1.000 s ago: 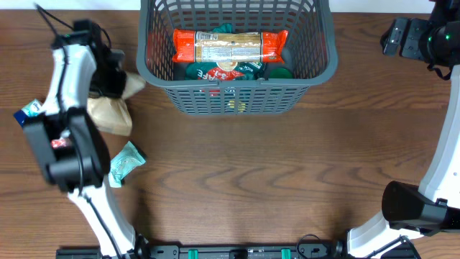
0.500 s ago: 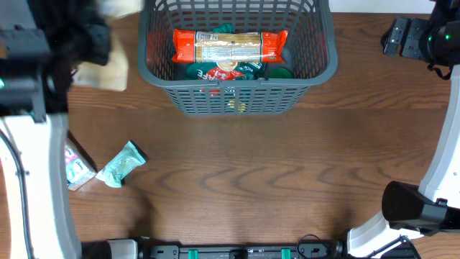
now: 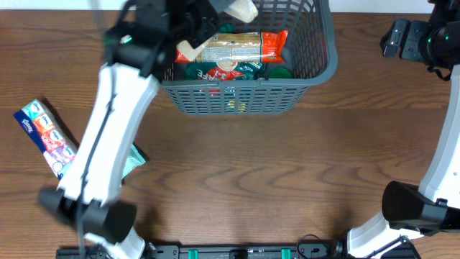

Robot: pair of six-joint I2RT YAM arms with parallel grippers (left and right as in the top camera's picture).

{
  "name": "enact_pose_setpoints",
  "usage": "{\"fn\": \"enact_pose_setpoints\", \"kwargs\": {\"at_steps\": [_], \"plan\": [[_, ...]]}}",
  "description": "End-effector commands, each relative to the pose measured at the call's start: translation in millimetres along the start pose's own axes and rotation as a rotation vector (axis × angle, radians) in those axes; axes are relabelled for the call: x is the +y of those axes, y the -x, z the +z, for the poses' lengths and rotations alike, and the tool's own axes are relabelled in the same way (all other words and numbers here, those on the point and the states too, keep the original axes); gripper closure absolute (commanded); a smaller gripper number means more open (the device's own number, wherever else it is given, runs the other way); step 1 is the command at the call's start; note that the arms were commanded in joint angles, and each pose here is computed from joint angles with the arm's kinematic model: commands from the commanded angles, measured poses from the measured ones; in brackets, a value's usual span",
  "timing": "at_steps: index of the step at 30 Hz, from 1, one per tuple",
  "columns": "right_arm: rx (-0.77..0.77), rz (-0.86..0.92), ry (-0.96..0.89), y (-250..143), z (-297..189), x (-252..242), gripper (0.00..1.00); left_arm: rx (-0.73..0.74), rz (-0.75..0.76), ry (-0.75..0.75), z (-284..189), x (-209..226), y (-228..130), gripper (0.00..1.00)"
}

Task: Pack container
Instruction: 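Carry the beige pouch into the basket and open the left gripper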

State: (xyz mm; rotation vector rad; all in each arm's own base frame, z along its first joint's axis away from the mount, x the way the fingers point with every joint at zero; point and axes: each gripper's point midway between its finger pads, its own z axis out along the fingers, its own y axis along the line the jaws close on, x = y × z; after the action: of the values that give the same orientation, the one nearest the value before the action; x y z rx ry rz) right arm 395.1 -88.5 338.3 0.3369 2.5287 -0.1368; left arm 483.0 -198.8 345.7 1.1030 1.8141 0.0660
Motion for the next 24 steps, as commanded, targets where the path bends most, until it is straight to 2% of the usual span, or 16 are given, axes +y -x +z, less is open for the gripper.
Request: {"fn": "enact_pose_setpoints", "kwargs": {"at_steps": [1, 6, 12, 16, 17, 19, 20, 22, 24], "plan": [[0.025, -0.006, -0.015, -4.6, 3.3, -4.0, 0.01, 0.051, 0.026, -0.035, 39.3, -7.4, -22.2, 0.94], [0.043, -0.007, -0.016, -8.9, 3.2, -4.2, 0.01, 0.146, 0.05, -0.118, 91.6, -31.7, -62.9, 0.95], [0.042, -0.007, -0.017, -8.7, 3.2, -4.5, 0.01, 0.263, 0.03, -0.219, 116.4, -60.6, -105.0, 0.93], [0.035, -0.006, -0.017, -6.9, 3.3, -4.5, 0.01, 0.361, 0.014, -0.304, 109.1, -81.2, -129.1, 0.72], [0.032, -0.006, -0.021, -6.2, 3.3, -5.2, 0.01, 0.379, 0.01, -0.319, 106.4, -84.5, -133.0, 0.6], [0.027, -0.006, -0.023, -5.1, 3.3, -5.5, 0.01, 0.409, 0.005, -0.344, 101.5, -90.2, -139.1, 0.45], [0.026, -0.006, -0.023, -4.8, 3.3, -5.6, 0.01, 0.419, 0.003, -0.353, 99.8, -92.1, -141.1, 0.31], [0.025, -0.005, -0.023, -4.6, 3.3, -5.9, 0.01, 0.441, -0.001, -0.373, 95.9, -96.6, -145.6, 0.12], [0.023, -0.004, -0.024, -4.1, 3.4, -6.6, 0.01, 0.451, -0.006, -0.38, 91.5, -97.7, -146.2, 0.02]]}}
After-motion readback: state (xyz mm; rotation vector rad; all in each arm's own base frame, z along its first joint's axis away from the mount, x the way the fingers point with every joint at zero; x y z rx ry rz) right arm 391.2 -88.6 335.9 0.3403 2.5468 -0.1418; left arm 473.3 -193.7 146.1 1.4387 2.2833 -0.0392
